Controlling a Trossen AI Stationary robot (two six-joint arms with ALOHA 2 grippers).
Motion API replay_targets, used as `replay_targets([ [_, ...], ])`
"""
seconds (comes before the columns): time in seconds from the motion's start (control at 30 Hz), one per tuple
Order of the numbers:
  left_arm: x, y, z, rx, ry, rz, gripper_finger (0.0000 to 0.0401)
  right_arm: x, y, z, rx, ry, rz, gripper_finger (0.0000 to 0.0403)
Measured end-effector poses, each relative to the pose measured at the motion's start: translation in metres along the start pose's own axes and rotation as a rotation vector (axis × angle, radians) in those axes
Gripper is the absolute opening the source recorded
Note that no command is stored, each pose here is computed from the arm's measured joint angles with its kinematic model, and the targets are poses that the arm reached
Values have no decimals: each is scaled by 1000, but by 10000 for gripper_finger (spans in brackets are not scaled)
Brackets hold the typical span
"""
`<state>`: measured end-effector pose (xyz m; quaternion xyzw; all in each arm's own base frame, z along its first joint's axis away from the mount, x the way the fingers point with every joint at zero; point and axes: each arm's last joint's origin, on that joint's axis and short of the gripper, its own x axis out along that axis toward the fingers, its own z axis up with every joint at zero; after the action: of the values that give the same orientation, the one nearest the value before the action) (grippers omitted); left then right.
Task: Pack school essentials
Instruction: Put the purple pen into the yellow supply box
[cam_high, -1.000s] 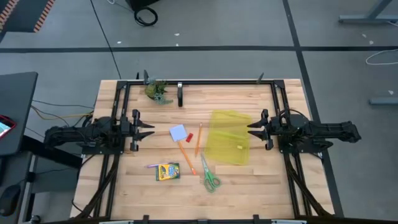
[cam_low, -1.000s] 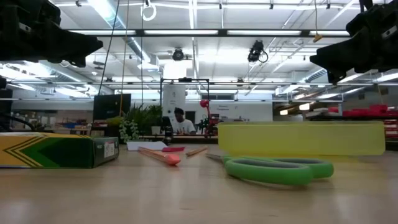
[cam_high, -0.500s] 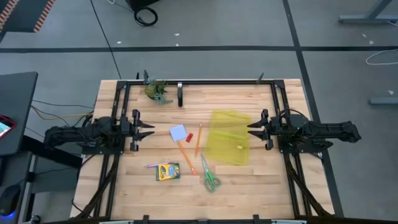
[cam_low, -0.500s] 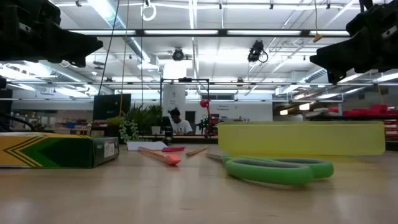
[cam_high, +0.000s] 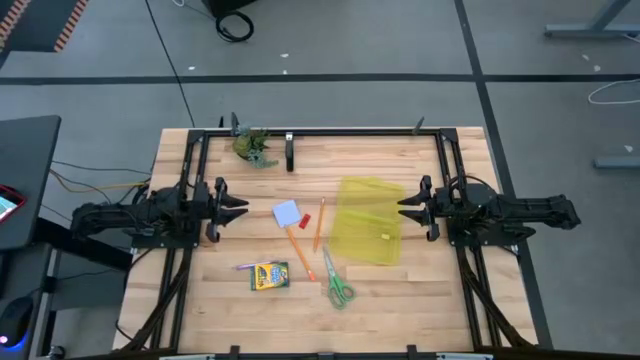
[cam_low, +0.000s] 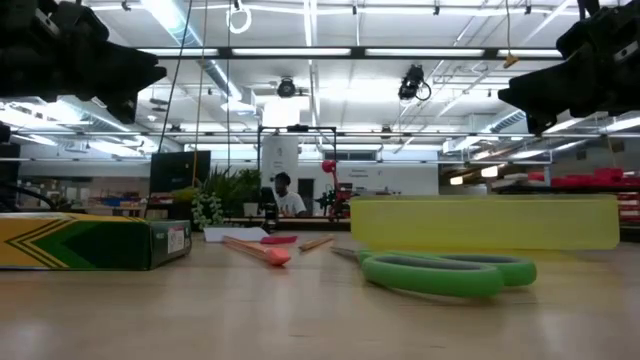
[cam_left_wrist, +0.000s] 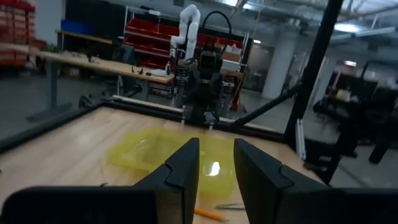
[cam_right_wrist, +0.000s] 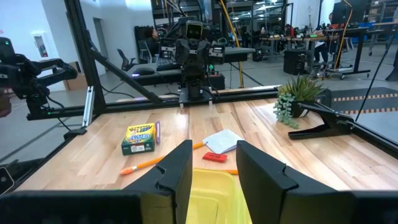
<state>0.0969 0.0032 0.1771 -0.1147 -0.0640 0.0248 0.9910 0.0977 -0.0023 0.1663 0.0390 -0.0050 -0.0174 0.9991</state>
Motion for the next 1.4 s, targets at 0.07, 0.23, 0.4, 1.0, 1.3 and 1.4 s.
replay_targets([
  [0.07, 0, 0, 0, -7, 1, 8, 107, 0, 0, 0, 0, 0, 0, 131],
  [0.23, 2, 2, -3, -12, 28, 31, 104, 0, 0, 0, 0, 0, 0, 131],
  [0.4, 8, 8, -12, -30, 129, 112, 87, 0, 0, 0, 0, 0, 0, 131],
  [1.0, 29, 10, -30, -127, 531, 95, 128, 0, 0, 0, 0, 0, 0, 131],
  [1.3, 41, -7, -23, -212, 788, 65, 133, 0, 0, 0, 0, 0, 0, 131],
  [1.4, 42, -15, -22, -188, 871, 117, 133, 0, 0, 0, 0, 0, 0, 131],
])
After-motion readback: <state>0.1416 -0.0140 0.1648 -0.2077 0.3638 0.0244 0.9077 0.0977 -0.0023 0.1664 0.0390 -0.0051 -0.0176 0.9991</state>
